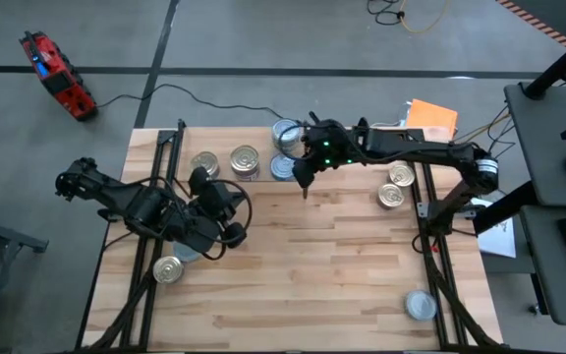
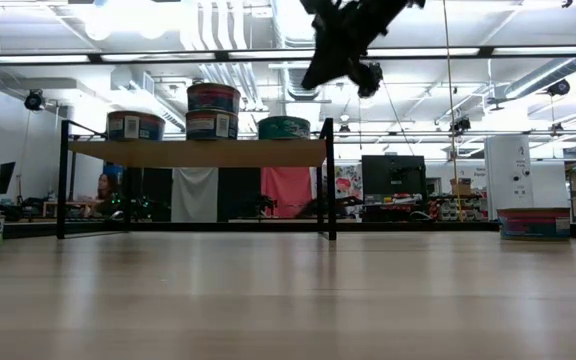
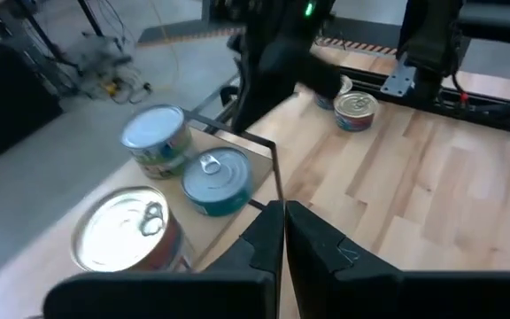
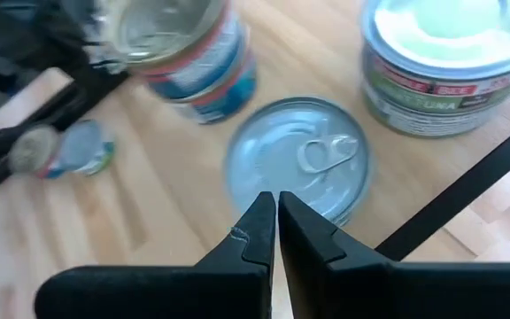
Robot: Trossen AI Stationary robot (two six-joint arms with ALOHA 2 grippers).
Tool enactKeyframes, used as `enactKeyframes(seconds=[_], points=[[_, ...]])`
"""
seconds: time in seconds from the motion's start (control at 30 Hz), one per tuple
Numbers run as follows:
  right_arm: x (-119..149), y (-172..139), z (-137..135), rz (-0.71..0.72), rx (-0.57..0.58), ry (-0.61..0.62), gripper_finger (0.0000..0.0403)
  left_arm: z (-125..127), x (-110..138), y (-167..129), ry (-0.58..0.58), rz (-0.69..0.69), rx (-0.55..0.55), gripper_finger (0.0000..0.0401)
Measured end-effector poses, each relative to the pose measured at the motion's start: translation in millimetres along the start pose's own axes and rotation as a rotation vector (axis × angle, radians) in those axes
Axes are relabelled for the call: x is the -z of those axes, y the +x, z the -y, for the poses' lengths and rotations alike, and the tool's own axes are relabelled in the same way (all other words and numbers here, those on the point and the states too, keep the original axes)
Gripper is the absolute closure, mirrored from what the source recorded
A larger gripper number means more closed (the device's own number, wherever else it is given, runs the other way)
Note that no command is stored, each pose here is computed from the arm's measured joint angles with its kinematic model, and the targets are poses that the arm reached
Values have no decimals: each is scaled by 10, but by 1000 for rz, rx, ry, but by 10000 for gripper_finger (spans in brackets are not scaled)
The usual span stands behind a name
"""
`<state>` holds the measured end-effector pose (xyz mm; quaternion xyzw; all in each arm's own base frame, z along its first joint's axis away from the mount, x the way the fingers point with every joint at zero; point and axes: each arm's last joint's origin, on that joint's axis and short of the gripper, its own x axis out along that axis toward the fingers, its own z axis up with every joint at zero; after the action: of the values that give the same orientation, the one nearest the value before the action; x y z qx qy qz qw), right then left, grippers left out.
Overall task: Stack canned seafood by type on shelf
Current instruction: Move the green tuna can to the center of the table
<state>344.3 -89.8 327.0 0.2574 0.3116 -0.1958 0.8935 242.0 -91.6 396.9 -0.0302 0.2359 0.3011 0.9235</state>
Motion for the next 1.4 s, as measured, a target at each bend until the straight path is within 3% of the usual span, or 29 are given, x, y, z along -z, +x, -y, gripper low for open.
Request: enactKeyframes(seconds=[0.23, 0.43, 0.57, 0.8, 1.03, 1.13, 1.27, 1.4], points=[[111, -450, -236, -4, -74, -69, 394, 30, 48, -3, -57, -123, 130, 401], [294, -726, -414, -63, -116, -121, 394, 2, 189, -29, -106, -376, 227, 401], [399, -811, -513, -96, -133, -140, 394, -34, 320, -43, -108, -548, 232, 401], [555, -823, -639, -148, -155, -145, 394, -52, 558, 39, -69, -636, 143, 401], [675, -786, -685, -171, -141, -158, 394, -56, 1041, 237, -136, -777, -4, 401], [707, -758, -670, -178, -124, -149, 394, -81, 1296, 311, -214, -884, -82, 401], [763, -707, -641, -199, -107, -133, 394, -165, 1646, 376, -386, -1040, -268, 401], [799, -669, -623, -210, -98, -119, 394, -209, 1900, 449, -457, -1065, -348, 401]])
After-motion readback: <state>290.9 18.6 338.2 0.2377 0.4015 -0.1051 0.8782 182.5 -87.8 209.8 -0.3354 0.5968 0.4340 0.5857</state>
